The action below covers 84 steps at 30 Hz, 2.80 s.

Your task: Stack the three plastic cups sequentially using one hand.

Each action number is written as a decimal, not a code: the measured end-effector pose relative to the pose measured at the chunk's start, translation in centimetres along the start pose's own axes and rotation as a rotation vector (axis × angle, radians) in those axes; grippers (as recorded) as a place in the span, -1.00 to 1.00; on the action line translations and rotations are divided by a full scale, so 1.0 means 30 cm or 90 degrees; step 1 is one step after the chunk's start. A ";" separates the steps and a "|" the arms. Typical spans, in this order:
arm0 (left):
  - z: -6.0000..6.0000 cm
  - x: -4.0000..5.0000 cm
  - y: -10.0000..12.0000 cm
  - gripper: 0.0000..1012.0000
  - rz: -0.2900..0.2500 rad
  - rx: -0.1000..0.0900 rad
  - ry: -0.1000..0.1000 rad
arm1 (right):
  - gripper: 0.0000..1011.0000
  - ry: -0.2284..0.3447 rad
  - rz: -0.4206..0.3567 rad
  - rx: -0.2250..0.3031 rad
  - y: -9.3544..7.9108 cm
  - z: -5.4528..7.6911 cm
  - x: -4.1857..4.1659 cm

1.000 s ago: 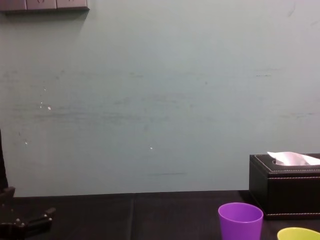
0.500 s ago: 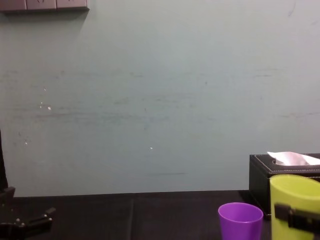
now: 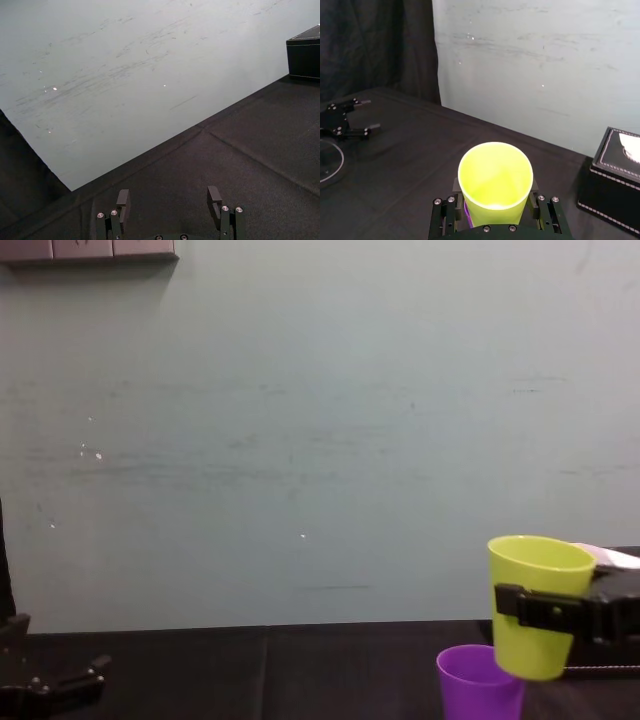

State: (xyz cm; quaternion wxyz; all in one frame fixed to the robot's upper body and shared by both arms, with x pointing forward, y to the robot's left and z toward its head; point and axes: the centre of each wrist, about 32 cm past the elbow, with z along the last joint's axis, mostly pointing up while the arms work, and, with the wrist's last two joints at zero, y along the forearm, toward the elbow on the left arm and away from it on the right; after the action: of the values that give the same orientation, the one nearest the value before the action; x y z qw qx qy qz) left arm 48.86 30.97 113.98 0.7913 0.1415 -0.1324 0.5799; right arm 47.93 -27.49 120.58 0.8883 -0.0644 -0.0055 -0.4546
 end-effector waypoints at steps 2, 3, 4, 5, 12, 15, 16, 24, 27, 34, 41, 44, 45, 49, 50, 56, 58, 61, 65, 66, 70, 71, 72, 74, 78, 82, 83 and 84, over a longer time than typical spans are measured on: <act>0.000 0.000 0.000 1.00 0.000 0.000 0.000 | 0.45 0.000 -0.001 0.002 0.016 0.007 0.002; 0.000 0.000 0.000 1.00 0.000 0.000 0.000 | 0.45 -0.001 -0.002 0.004 0.028 0.012 0.004; 0.000 0.000 0.000 1.00 0.000 0.000 0.000 | 0.45 -0.001 -0.002 0.005 0.032 0.014 0.004; 0.000 0.000 0.000 1.00 0.000 0.000 0.000 | 0.45 -0.001 -0.002 0.006 0.037 0.016 0.004; 0.000 0.000 0.000 1.00 0.000 0.000 0.000 | 0.45 -0.004 0.002 0.010 0.075 0.033 0.007; 0.000 0.000 0.000 1.00 0.000 0.000 0.000 | 0.45 -0.005 0.005 0.007 0.090 0.035 0.006; 0.000 0.000 0.000 1.00 0.000 0.000 0.000 | 0.45 -0.007 0.005 0.004 0.096 0.034 0.007; 0.000 0.000 0.000 1.00 0.000 0.000 0.000 | 0.45 -0.008 0.006 -0.006 0.125 0.032 0.011; 0.000 0.000 0.000 1.00 0.000 0.000 0.000 | 0.45 -0.008 0.007 -0.011 0.135 0.034 0.012; 0.000 0.000 0.000 1.00 0.000 0.000 0.000 | 0.45 -0.007 0.009 -0.019 0.148 0.035 0.011; 0.000 0.000 0.000 1.00 0.000 0.000 0.000 | 0.45 -0.007 0.008 -0.027 0.151 0.026 0.011; 0.000 0.000 0.000 1.00 0.000 0.000 0.000 | 0.45 -0.008 0.008 -0.031 0.153 0.021 0.012; 0.000 0.000 0.000 1.00 0.000 0.000 0.000 | 0.45 -0.008 0.007 -0.032 0.154 0.019 0.013; 0.000 0.000 0.000 1.00 0.000 0.000 0.000 | 0.45 -0.006 0.007 -0.035 0.157 0.011 0.014; 0.000 0.000 0.000 1.00 0.000 0.000 0.000 | 0.45 -0.007 0.007 -0.036 0.157 0.009 0.014; 0.000 0.000 0.000 1.00 0.000 0.000 0.000 | 0.45 -0.005 0.009 -0.041 0.166 -0.005 0.015; 0.000 0.000 0.000 1.00 0.000 0.000 0.000 | 0.45 -0.005 0.009 -0.041 0.166 -0.005 0.015; 0.000 0.000 0.000 1.00 0.000 0.000 0.000 | 0.45 -0.005 0.009 -0.040 0.165 -0.004 0.015; 0.000 0.000 0.000 1.00 0.000 0.000 0.000 | 0.45 -0.006 0.009 -0.039 0.165 -0.003 0.015; 0.000 0.000 0.000 1.00 0.000 0.000 0.000 | 0.45 -0.006 0.009 -0.039 0.164 -0.003 0.015; 0.000 0.000 0.000 1.00 0.000 0.000 0.000 | 0.66 -0.006 0.009 -0.039 0.164 -0.002 0.015; 0.000 0.000 0.000 1.00 0.000 0.000 0.000 | 0.70 -0.006 0.009 -0.038 0.164 -0.001 0.015; 0.000 0.000 0.000 1.00 0.000 0.000 0.000 | 0.75 -0.006 0.008 -0.038 0.164 -0.001 0.015; 0.000 0.000 0.000 1.00 0.000 0.000 0.000 | 0.86 -0.006 0.008 -0.038 0.163 -0.001 0.015; 0.000 0.000 0.000 1.00 0.000 0.000 0.000 | 0.98 -0.006 0.008 -0.038 0.163 -0.001 0.015; 0.000 0.000 0.000 1.00 0.000 0.000 0.000 | 0.98 -0.006 0.008 -0.038 0.162 -0.001 0.015; 0.000 0.000 0.000 1.00 0.000 0.000 0.000 | 0.98 -0.006 0.008 -0.038 0.162 -0.001 0.015; 0.000 0.000 0.000 1.00 0.000 0.000 0.000 | 0.98 -0.006 0.008 -0.037 0.161 0.000 0.016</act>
State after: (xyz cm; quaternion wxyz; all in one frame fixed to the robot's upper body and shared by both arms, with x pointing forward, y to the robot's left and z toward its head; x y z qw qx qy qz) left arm 48.86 30.97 113.98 0.7913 0.1414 -0.1325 0.5799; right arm 52.11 -25.07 120.08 0.8890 -0.0926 0.0036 -0.4485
